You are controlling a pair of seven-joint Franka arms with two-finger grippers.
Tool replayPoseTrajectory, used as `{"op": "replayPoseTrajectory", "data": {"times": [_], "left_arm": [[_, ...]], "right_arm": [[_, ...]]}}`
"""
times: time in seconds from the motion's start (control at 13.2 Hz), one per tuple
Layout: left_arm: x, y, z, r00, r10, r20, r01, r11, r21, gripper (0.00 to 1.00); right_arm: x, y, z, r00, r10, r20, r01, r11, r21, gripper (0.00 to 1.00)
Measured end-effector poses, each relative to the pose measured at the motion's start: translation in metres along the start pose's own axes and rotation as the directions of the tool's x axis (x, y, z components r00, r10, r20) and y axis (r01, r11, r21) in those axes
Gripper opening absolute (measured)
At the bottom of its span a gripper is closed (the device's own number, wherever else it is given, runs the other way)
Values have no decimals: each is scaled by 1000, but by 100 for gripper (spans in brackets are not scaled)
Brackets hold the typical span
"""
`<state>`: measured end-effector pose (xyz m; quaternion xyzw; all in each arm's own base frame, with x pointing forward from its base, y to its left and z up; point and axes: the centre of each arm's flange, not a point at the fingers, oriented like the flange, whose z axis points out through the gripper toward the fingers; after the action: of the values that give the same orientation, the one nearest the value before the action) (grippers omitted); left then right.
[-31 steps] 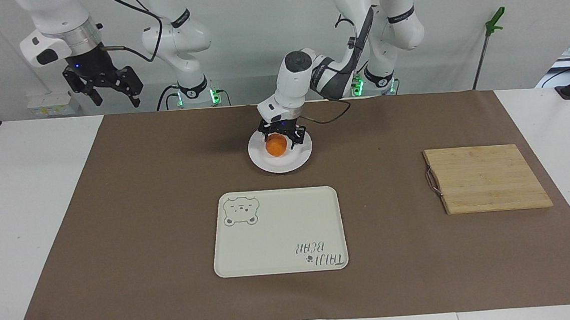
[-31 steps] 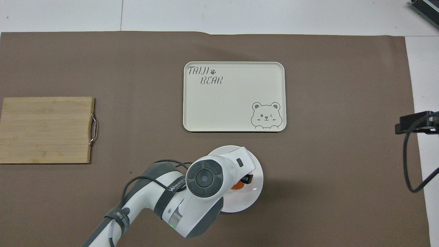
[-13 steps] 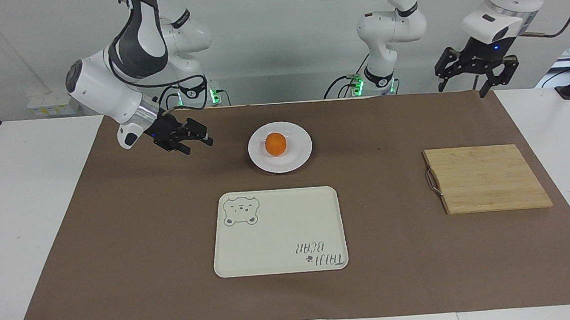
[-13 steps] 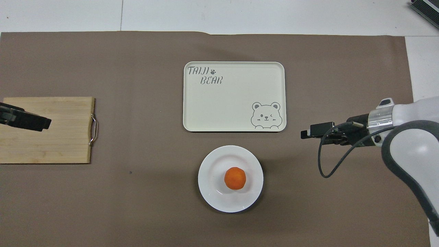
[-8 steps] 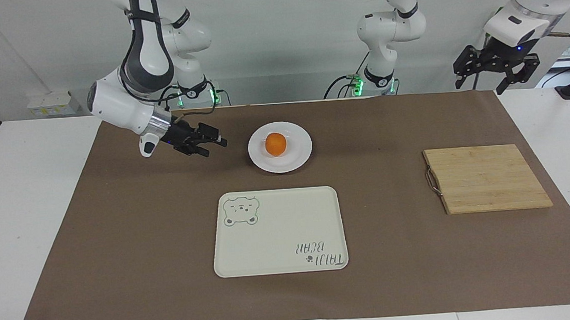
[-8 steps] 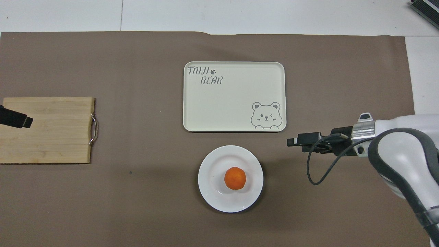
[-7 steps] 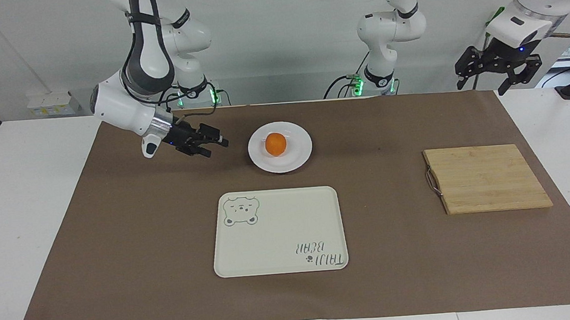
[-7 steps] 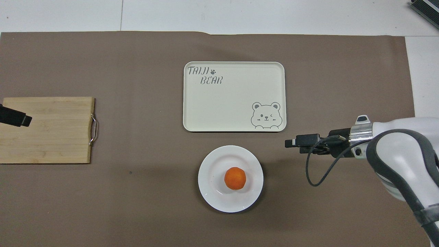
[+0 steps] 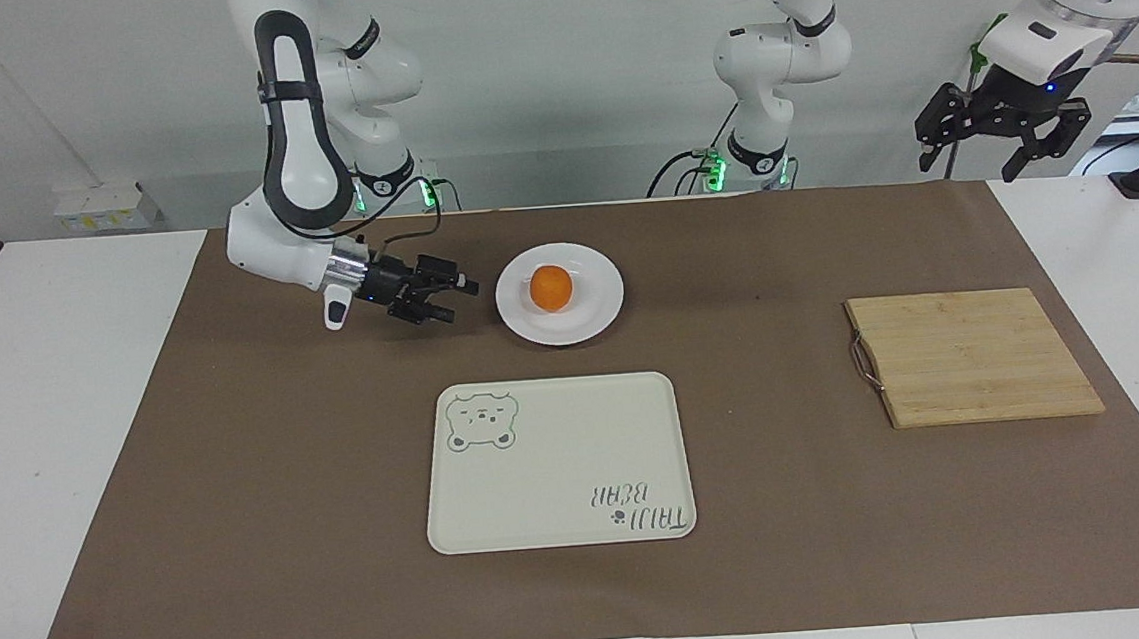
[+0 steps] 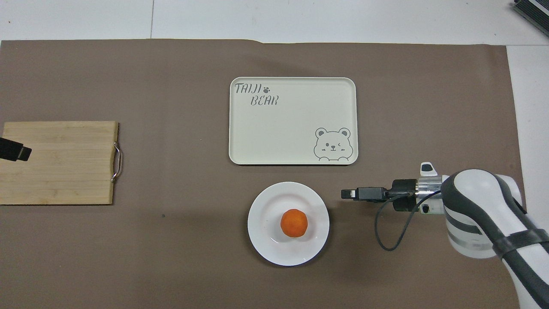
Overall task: Place orange and plate with both arms
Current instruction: 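Grip the plate rim with the right gripper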
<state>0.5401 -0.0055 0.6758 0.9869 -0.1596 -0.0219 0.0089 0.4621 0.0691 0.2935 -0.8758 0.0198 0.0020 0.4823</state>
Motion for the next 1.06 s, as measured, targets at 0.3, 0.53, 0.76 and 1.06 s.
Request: {"op": "replayPoseTrajectory", "data": {"times": [0.3,0.53,0.76,1.06], "left_arm": [[-4,-10,1,999,-35,7,35,999,-3,100],[-5,-10,1,999,-37,9,37,999,-4,100],[-5,-10,0,999,-37,9,37,999,-4,100],[-5,-9,0,999,-36,9,36,999,-4,100]], "right_arm": [[-12,26,19,997,-70,36,69,998,4,100],[-23,26,38,997,-74,28,74,997,4,100],[-33,22,52,997,-66,26,66,998,2,100],[-48,18,63,998,-54,20,54,999,1,100]]}}
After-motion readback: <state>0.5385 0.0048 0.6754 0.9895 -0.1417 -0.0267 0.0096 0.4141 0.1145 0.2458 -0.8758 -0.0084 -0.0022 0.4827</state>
